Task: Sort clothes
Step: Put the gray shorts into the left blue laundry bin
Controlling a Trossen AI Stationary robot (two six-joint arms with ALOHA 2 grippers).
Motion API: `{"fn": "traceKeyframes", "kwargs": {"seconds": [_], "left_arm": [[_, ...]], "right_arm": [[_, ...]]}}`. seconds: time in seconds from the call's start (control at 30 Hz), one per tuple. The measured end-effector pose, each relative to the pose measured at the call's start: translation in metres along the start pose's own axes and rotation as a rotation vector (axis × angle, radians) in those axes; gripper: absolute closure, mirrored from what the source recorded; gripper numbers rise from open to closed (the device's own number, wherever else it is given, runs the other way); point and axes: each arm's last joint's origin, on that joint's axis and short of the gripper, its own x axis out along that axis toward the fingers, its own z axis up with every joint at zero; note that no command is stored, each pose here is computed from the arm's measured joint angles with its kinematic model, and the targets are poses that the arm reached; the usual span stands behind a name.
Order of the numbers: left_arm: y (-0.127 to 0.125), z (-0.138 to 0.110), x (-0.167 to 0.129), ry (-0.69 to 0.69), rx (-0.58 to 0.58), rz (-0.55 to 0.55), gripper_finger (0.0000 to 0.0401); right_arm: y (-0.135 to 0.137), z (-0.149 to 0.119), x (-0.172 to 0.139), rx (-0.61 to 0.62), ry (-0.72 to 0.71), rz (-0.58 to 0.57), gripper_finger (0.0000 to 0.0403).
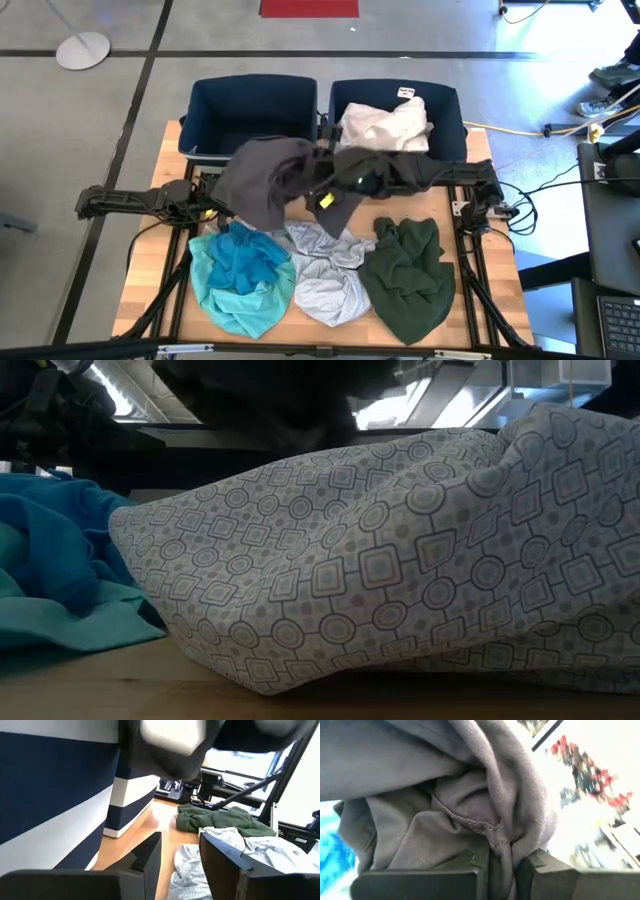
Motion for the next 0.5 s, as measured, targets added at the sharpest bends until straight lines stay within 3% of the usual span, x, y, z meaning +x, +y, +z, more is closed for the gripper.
{"fn": "traceKeyframes", "kwargs": {"seconds": [0.33,0.5], "left_arm": [[0.000,0.000,0.000,0.000,-0.001,0.000,0.0276],[0.000,0.000,0.000,-0.001,-0.004,0.000,0.0276]], "right_arm": [[-0.073,-0.004,0.040,0.082,-0.433,0.033,0.0357],[-0.104,-0.023,0.072,0.119,-0.545,-0.061,0.0357]]}}
